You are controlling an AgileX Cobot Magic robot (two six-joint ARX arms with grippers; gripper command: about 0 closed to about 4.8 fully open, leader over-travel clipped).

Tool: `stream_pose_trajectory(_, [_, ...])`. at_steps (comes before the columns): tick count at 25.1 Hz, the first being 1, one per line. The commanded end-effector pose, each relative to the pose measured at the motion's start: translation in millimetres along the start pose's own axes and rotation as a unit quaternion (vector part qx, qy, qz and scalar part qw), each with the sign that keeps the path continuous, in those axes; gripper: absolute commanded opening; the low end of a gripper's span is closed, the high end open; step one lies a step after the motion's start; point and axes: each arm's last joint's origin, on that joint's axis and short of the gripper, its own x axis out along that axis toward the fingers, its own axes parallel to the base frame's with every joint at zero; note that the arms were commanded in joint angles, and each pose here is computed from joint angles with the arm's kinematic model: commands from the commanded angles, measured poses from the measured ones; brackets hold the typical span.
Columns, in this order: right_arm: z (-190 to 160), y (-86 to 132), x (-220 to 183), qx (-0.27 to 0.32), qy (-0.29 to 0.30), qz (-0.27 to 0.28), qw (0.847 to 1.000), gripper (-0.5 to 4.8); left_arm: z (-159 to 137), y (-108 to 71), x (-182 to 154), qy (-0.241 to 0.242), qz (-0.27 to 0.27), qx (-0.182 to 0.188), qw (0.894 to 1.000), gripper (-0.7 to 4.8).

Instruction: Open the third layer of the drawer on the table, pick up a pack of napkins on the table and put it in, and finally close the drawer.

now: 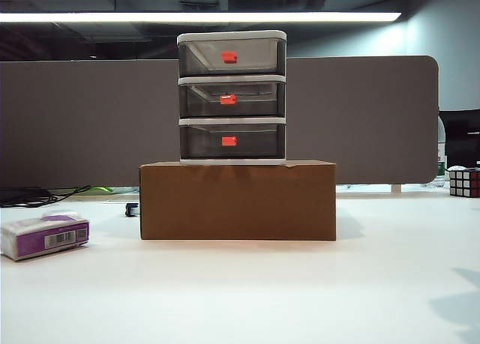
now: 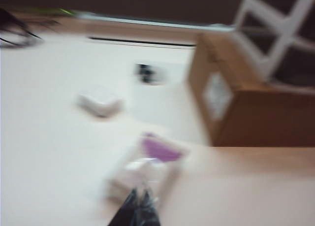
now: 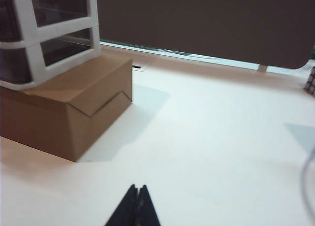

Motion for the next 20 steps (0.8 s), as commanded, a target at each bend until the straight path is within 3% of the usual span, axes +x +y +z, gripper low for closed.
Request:
stream_pose_trajectory(1, [0,5,0,0.111,-0.003,0.083,0.990,-0.06,3,-9.6,-1,0.023,-0.140,-0.136,0.981,-0.05])
stream_pose_trajectory(3, [0,10,-1,0.152,0.006,0.170,0.974,-0.06,6,-16.2,-3,0.030,-0.211,-0.144,0.966,-0.05])
stream_pose_trajectory(4, [0,11,-2,0.151,0.007,0.196,0.969,-0.06,7,-17.7,-3,0.025,-0.220,-0.148,0.964,-0.04])
stream_pose_trajectory(9, [3,12,-2,0.160,0.002,0.217,0.963,-0.05,18,-21.8,-3,-0.037,-0.179,-0.223,0.958,0.37])
stream_pose_trajectory(11, [4,12,-2,0.176,0.000,0.218,0.960,-0.06,17,-24.3,-3,-0.034,-0.176,-0.230,0.956,0.35])
stream_pose_trajectory(14, [10,12,-3,0.204,-0.017,0.224,0.953,-0.06,15,-34.0,-3,-0.017,-0.217,-0.188,0.958,0.36])
stream_pose_trajectory(17, [14,13,-4,0.201,-0.024,0.230,0.952,-0.06,14,-42.0,-3,-0.032,-0.206,-0.156,0.965,0.42])
stream_pose_trajectory(20, [21,16,-5,0.195,-0.032,0.236,0.952,-0.06,16,-57.4,-3,-0.060,-0.196,-0.118,0.972,0.84])
